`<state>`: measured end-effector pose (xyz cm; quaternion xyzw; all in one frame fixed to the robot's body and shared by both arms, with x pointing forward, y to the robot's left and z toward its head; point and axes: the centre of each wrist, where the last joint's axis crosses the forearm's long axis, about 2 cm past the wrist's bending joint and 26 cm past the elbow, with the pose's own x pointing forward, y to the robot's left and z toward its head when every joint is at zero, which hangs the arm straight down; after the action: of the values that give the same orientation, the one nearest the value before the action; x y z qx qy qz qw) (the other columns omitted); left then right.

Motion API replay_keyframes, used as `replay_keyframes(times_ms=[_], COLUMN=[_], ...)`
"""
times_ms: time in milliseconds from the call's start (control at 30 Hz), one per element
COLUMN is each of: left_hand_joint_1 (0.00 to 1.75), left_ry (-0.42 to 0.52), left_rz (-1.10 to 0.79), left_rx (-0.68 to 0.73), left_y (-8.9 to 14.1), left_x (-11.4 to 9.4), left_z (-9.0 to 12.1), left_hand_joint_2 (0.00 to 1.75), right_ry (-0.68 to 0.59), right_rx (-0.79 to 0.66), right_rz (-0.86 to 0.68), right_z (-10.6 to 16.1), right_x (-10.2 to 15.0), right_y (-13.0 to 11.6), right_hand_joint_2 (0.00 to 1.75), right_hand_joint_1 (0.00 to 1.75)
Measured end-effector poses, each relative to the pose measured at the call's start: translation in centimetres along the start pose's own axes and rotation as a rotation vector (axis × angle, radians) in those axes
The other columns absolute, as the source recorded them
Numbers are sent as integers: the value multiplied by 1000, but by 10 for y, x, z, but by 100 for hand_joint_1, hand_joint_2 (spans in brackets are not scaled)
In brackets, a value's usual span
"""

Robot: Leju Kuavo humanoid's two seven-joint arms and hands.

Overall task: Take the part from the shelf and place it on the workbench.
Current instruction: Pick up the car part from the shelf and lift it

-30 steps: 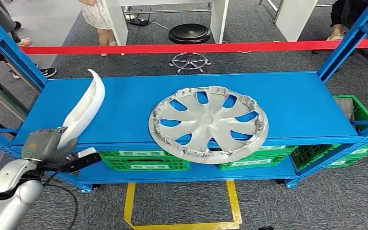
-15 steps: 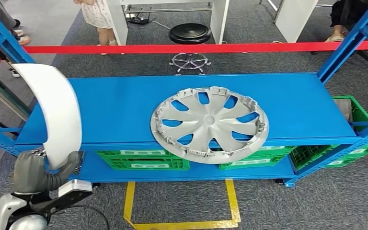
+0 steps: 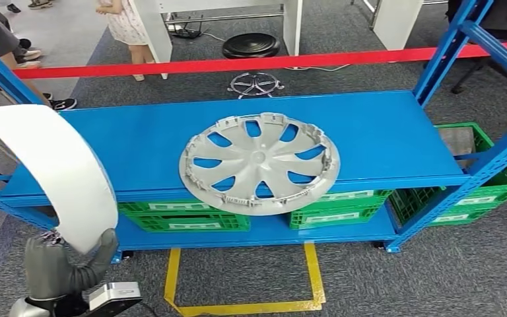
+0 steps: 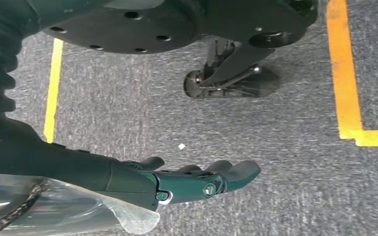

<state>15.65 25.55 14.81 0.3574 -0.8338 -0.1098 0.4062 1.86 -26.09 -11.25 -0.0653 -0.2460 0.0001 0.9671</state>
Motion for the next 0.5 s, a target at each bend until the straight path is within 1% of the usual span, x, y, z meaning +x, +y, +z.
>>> replay_keyframes(times_ms=[233,500], left_hand_joint_1=[175,175], left_ry=[11,18], left_rz=[20,44], left_rx=[56,70], left_y=[-2,-4], left_x=[3,6], left_z=[3,3], left_hand_joint_2=[175,175], right_ry=[6,14], right_rx=[6,6], right_rz=[-19,-32], right_z=[2,3], right_x=[-3,-5], right_y=[1,1], right_hand_joint_2=[175,175], right_hand_joint_1=[0,0])
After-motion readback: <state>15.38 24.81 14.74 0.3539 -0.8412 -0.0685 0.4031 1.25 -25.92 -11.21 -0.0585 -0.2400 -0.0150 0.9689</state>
